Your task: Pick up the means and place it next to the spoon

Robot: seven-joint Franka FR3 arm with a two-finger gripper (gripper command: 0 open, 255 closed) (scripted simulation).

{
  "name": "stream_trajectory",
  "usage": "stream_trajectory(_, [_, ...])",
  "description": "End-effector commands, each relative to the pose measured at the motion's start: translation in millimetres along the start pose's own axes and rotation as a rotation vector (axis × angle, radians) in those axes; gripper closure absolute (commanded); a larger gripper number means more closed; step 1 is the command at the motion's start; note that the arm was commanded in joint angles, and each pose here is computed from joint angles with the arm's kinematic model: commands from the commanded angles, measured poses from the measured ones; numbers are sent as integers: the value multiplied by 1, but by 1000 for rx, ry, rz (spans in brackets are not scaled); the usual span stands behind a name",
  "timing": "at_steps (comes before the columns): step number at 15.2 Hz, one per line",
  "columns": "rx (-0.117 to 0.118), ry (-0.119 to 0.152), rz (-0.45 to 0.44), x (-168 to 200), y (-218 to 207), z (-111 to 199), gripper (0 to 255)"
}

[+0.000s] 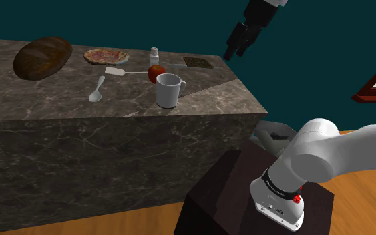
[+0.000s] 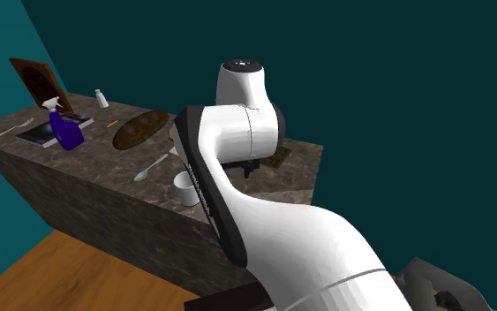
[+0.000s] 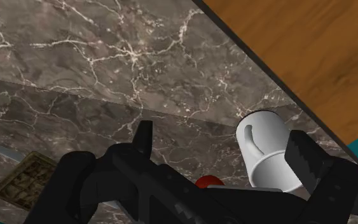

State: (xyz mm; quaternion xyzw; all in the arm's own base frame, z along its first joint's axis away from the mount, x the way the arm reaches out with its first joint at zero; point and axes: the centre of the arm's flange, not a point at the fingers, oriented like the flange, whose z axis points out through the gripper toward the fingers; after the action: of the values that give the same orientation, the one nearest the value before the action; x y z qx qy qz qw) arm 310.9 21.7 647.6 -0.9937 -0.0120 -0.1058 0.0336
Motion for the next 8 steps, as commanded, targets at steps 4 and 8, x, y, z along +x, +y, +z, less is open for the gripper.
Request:
stream_trajectory(4, [7, -8, -92, 22, 30, 18, 0])
stream_trajectory(8, [17, -20, -214, 55, 65, 43, 0])
